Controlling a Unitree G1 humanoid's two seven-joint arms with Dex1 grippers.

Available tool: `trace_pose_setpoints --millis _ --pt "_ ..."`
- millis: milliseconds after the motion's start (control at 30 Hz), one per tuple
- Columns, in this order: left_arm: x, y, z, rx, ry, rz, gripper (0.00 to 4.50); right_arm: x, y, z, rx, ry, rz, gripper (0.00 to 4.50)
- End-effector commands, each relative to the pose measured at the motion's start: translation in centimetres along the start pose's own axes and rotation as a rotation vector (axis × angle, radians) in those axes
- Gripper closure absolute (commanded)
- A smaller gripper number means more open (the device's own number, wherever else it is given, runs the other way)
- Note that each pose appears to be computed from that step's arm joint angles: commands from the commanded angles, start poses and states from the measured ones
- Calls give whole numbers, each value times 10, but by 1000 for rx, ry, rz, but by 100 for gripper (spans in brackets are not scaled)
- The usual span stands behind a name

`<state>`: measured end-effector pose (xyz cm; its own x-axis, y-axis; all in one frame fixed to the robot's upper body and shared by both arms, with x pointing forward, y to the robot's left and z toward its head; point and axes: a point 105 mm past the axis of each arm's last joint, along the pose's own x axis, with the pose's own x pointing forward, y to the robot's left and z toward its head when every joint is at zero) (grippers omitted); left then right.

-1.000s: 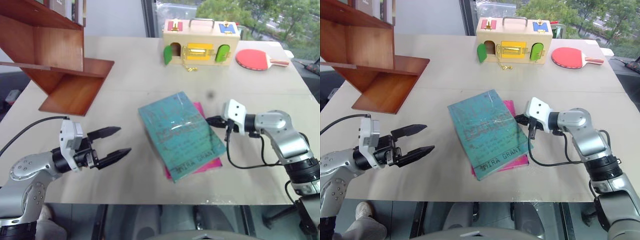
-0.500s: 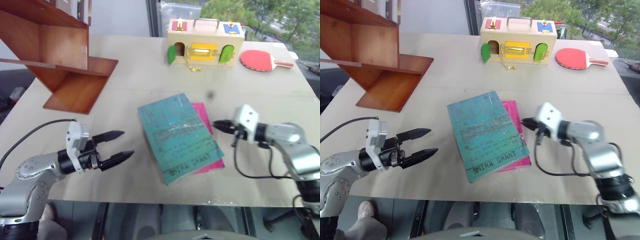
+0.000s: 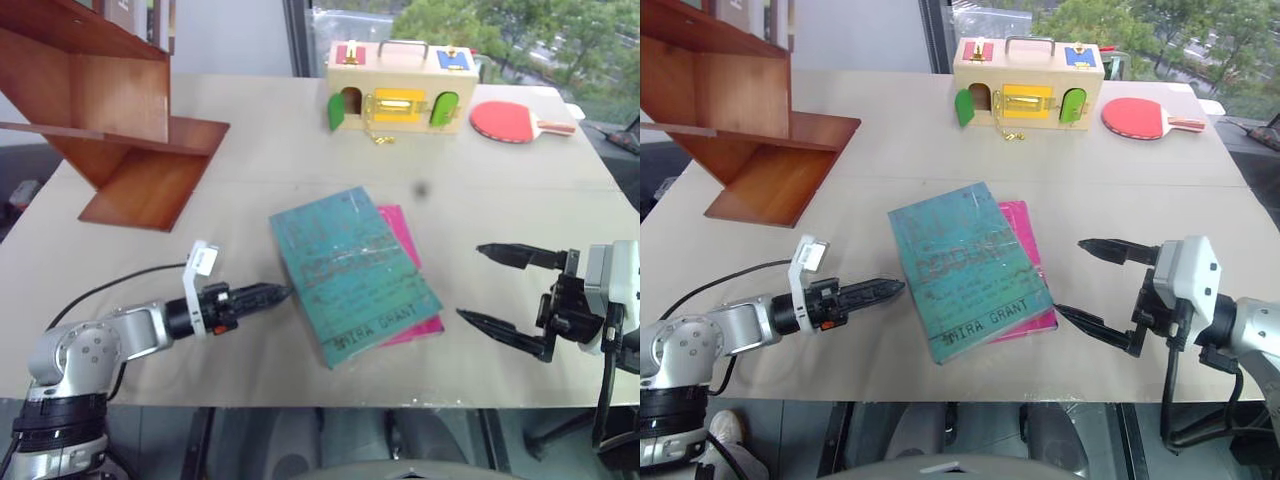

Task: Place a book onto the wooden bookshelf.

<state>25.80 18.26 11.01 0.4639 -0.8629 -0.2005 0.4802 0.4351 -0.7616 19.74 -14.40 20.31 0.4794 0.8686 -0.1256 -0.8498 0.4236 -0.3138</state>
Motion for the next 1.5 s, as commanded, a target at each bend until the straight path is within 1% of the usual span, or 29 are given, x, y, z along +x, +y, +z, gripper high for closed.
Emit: trace_pose_setpoints --millis 33,100,167,300,367,400,467,500,567,600,667,767,833,900,933,1000,1033,1100,1133,1233,1367,1500 --pt "19 -4 -5 -159 1 -64 0 4 11 11 -53 -13 12 8" --pt "29 -3 1 -208 -42 -83 0 4 12 10 -57 0 6 8" --pt "40 -2 3 -258 -55 -95 0 5 11 10 -55 -1 -4 8" --pt "62 -1 -3 -326 -53 -99 0 5 10 11 -59 -2 -20 8" --pt "65 -1 -3 -363 -59 -112 55 5 9 11 -59 2 -24 0" --pt "65 -3 -3 -371 -56 -118 93 4 8 10 -60 3 -24 0" --pt "65 -5 -2 -381 -56 -133 180 4 8 10 -62 5 -25 0" --pt "64 -6 -2 -385 -57 -135 234 4 8 9 -61 6 -25 0" --pt "61 -6 0 -389 -64 -136 315 5 7 8 -65 7 -26 0" --pt "59 -7 1 -389 -68 -138 374 5 7 8 -66 4 -26 0" --pt "47 -11 9 -371 -98 -162 446 7 6 8 -68 -1 -23 0" --pt "27 -14 23 -316 -146 -150 446 9 5 8 -70 -17 -17 0" --pt "9 -12 43 -286 -221 -121 446 12 3 8 -73 -34 -7 0" --pt "-9 -14 63 -216 -282 -88 446 16 1 7 -71 -54 6 0" --pt "-18 -15 77 -155 -319 -49 446 20 -1 8 -72 -69 16 0" --pt "-29 -29 104 -76 -387 -49 446 26 -6 9 -74 -104 26 0" --pt "-31 -35 113 -60 -403 -62 446 29 -8 10 -75 -119 30 0" --pt "-27 -38 110 -74 -363 -71 446 34 -11 9 -78 -133 37 0" --pt "-23 -36 105 -80 -339 -60 446 36 -12 7 -81 -136 42 0" --pt "-11 -18 87 -128 -308 6 446 40 -13 6 -86 -148 50 0" --pt "5 -17 75 -195 -318 -29 446 41 -14 6 -94 -149 52 0" --pt "28 -11 54 -287 -258 -51 446 37 -16 5 -105 -134 38 0"
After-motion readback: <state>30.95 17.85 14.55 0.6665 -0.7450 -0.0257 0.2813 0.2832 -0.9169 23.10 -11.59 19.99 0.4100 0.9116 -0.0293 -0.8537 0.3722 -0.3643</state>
